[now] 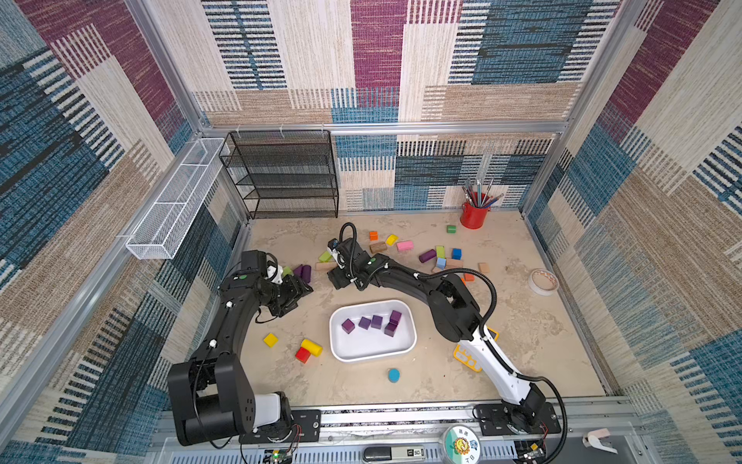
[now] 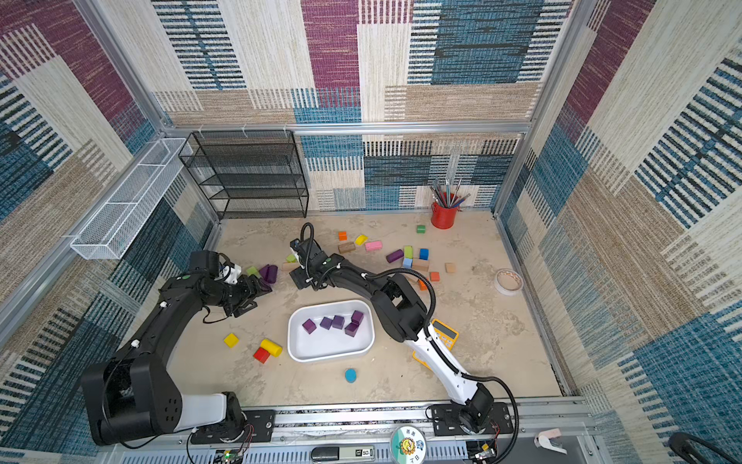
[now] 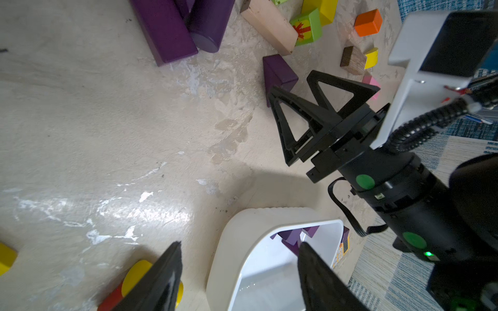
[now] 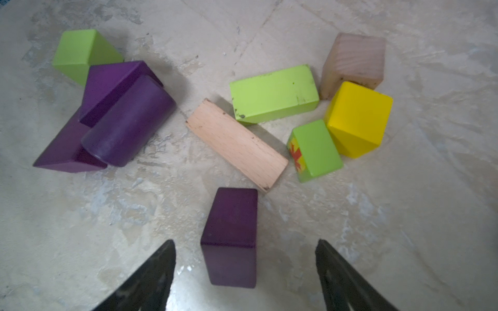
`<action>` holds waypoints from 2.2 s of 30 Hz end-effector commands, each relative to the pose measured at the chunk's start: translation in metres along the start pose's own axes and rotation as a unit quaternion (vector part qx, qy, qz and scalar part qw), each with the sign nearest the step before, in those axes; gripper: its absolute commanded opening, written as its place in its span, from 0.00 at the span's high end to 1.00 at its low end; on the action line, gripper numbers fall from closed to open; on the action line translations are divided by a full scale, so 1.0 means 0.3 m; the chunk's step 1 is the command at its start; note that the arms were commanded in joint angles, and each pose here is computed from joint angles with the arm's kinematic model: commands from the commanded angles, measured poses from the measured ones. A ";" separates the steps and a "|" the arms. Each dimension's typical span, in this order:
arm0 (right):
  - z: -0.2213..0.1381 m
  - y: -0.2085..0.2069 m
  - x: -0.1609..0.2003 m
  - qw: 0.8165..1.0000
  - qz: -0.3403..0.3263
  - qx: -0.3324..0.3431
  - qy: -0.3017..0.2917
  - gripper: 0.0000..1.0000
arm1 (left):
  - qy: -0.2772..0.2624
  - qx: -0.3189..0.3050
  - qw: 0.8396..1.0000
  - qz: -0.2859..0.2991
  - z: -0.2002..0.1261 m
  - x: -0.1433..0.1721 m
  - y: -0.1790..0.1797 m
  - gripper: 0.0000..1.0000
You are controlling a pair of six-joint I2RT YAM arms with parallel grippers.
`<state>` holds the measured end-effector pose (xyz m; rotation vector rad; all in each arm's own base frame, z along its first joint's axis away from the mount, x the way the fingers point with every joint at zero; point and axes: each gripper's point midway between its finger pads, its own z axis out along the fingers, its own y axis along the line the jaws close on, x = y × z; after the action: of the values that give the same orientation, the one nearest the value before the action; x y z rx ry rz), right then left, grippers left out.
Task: Pick purple bricks into the storage bin
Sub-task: Pick up the building block from the center of the board.
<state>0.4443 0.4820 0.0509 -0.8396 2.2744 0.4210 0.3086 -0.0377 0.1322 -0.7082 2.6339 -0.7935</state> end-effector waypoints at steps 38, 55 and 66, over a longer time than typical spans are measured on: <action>0.064 0.024 0.022 1.000 -0.017 0.002 0.016 0.40 | 0.020 0.038 0.999 -0.028 0.024 -0.003 -0.013 0.30; 0.037 0.024 -0.013 1.000 -0.023 0.005 0.004 0.64 | 0.021 0.042 0.998 -0.032 0.025 -0.007 -0.014 0.31; -0.020 0.045 -0.085 0.999 -0.024 -0.008 -0.021 0.71 | 0.021 0.038 0.999 -0.032 0.028 -0.007 -0.010 0.31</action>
<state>0.4479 0.4949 0.0558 -0.8777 2.2477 0.3988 0.3136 -0.0420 0.1264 -0.7571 2.6203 -0.9223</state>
